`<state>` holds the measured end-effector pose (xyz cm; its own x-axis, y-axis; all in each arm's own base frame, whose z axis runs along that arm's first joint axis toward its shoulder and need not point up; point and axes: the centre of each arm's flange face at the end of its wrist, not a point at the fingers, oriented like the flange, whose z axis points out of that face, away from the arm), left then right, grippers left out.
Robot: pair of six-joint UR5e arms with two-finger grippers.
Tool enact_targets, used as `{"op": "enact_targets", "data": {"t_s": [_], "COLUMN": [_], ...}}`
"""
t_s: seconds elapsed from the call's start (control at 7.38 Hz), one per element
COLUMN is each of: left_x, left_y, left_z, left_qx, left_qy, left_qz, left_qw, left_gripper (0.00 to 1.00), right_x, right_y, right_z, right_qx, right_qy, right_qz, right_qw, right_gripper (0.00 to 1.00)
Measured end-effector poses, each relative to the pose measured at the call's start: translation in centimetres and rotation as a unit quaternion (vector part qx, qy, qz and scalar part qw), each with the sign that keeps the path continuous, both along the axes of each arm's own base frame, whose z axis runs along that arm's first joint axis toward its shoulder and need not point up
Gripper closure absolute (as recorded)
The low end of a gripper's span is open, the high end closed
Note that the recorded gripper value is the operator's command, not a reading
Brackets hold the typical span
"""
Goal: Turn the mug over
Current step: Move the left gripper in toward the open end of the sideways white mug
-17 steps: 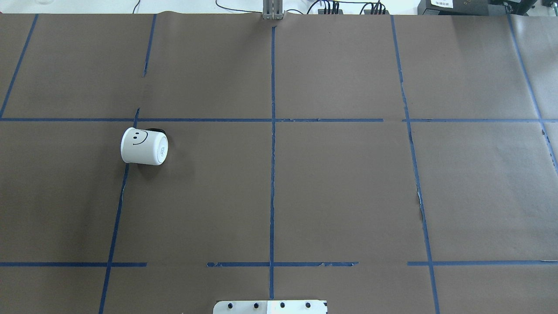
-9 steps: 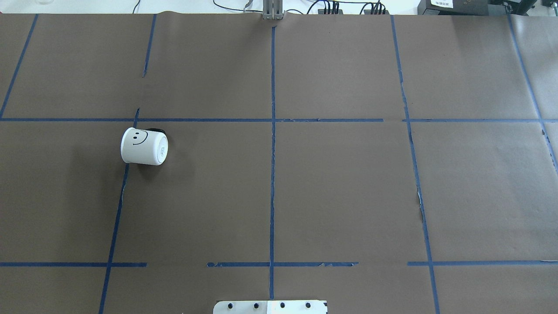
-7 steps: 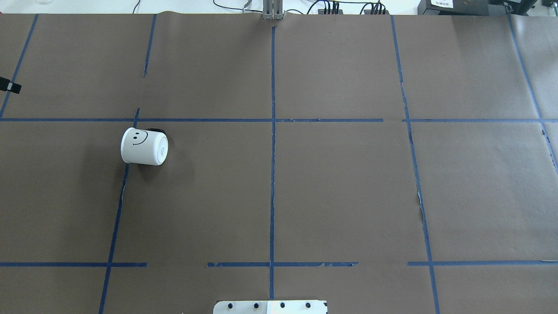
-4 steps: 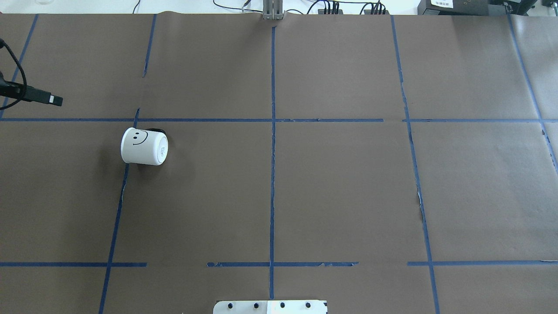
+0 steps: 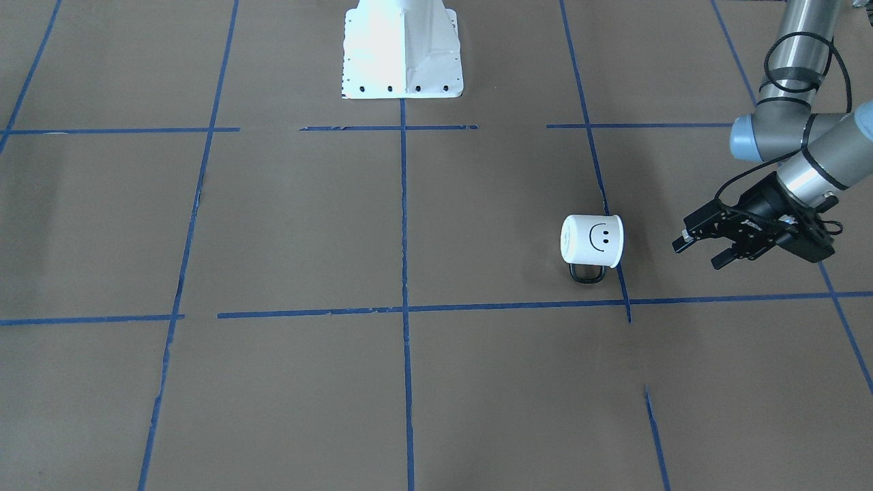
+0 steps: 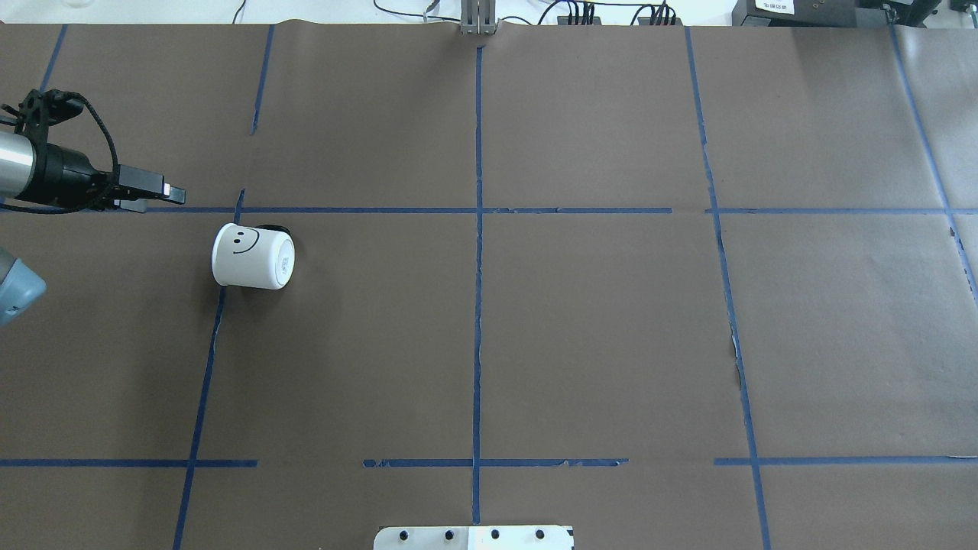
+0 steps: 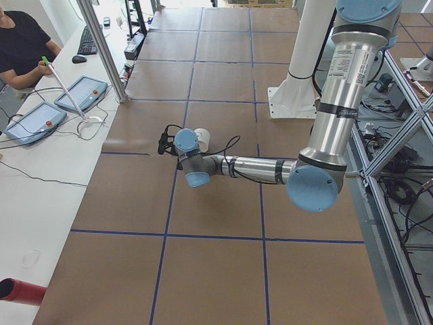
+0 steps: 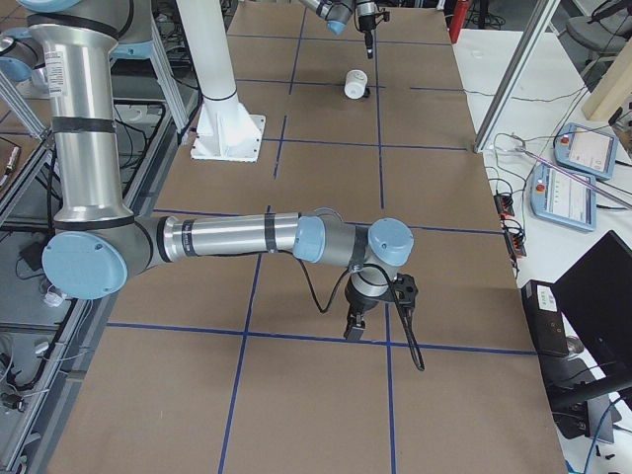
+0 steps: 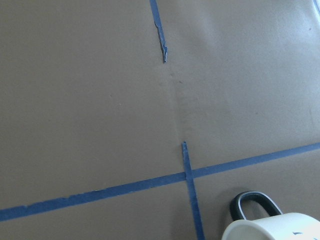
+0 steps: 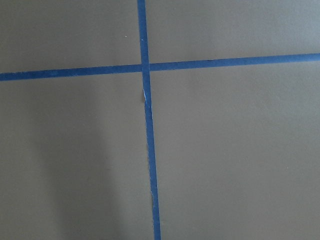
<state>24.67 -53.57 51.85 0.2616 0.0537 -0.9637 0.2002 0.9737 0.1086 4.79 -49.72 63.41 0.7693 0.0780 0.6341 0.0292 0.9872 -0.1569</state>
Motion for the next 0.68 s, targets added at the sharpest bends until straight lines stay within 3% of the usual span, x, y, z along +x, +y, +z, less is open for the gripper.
{"op": "enact_targets", "data": {"t_s": [0.41, 0.68], "left_x": [-0.1, 0.4], "left_y": [0.9, 2.0], "left_z": [0.5, 1.2], "left_qx": [-0.085, -0.097], "left_qy": [0.075, 0.119], "left_qz": [-0.027, -0.043], "left_qw": [0.9932, 0.9872], "left_gripper": [0.00, 0.00], "right_x": [0.0, 0.0], "right_y": [0.0, 0.0], "right_z": [0.0, 0.0], "right_qx": [0.000, 0.000], "right_qy": [0.000, 0.000], "right_qz": [0.000, 0.000], "right_qw": [1.0000, 1.0000], "right_gripper": [0.00, 0.00]}}
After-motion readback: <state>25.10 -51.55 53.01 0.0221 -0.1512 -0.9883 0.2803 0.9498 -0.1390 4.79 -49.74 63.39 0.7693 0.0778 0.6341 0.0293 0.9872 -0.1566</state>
